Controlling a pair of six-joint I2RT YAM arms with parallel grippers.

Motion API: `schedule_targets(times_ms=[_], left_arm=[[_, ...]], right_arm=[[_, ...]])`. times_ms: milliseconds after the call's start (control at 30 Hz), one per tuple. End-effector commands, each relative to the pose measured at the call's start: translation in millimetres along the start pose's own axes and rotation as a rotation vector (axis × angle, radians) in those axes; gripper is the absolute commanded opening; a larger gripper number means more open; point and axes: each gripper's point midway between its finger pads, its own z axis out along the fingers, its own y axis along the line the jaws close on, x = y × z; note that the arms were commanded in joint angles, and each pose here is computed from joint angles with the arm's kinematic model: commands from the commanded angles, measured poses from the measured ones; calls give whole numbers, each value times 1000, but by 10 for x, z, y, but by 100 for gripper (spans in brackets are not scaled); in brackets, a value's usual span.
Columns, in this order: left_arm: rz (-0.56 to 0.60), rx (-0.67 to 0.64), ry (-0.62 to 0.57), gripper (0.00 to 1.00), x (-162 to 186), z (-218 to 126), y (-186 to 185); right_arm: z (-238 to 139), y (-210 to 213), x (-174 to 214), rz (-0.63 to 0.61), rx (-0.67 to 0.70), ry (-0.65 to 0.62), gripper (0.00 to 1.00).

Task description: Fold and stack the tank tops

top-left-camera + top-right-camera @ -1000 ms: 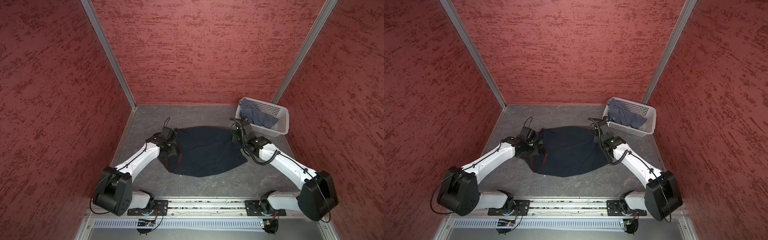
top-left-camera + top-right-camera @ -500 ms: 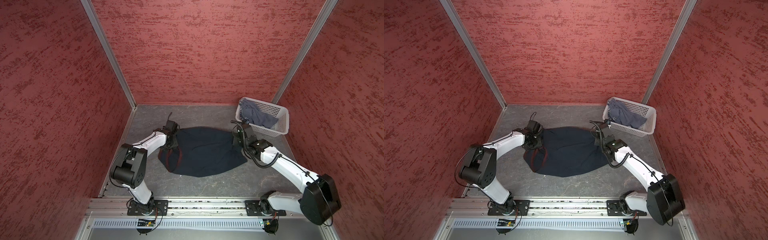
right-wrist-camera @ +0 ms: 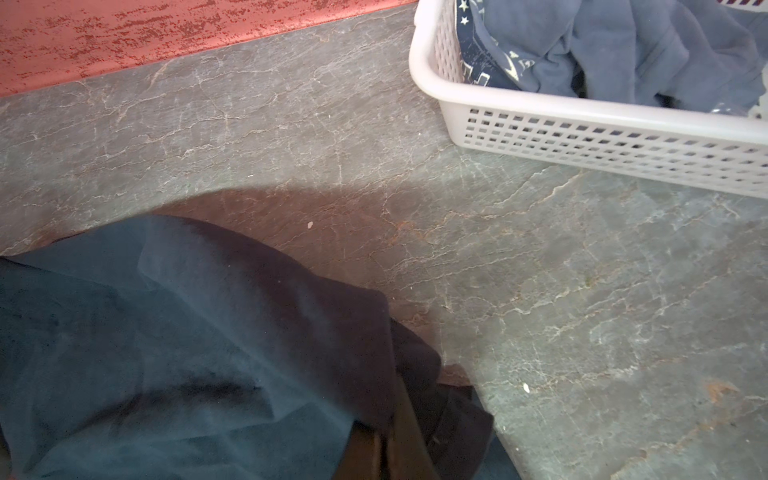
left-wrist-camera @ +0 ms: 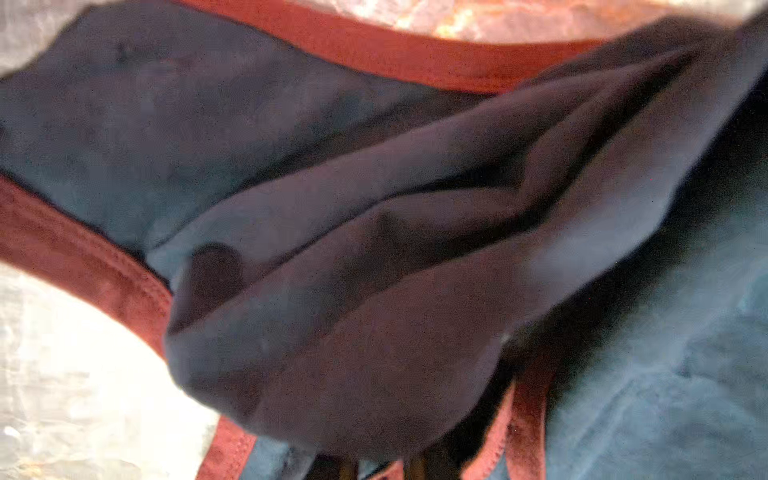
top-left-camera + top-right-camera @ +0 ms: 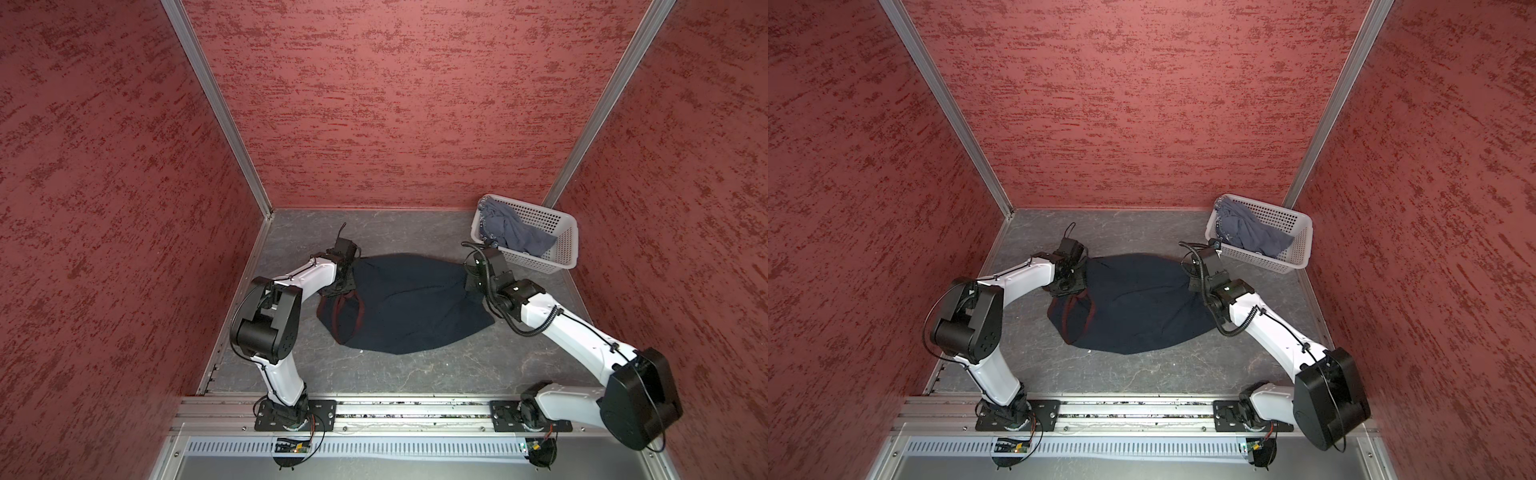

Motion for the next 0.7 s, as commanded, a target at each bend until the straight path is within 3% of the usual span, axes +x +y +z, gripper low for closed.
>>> schedule_targets(times_ms=[0,67,200,300,367,467,567,667], left_arm=[[-3,57,-77,10,-159,-271,-31],[-1,129,-130,7,-218,-533,-83],[-21,311,-325,3,-388,-1388,-109],[-83,418,-481,1,-479,-1947,68],[-153,473,-535,1,-509,-2108,242],[-279,484,-527,2,-544,-1947,553],[-388,462,-378,3,-557,-1488,738],[-388,439,-235,6,-567,-1078,683]], right_arm=[[-94,-86,-144,22,30,-49,0],[-159,-122,-225,20,49,-70,0],[-497,-195,-526,12,73,-142,0],[-778,-232,-716,14,67,-198,0],[-891,-231,-776,25,51,-216,0],[-874,-174,-779,41,17,-213,0],[-637,-46,-716,46,-23,-171,0],[-278,35,-678,53,-37,-119,0]])
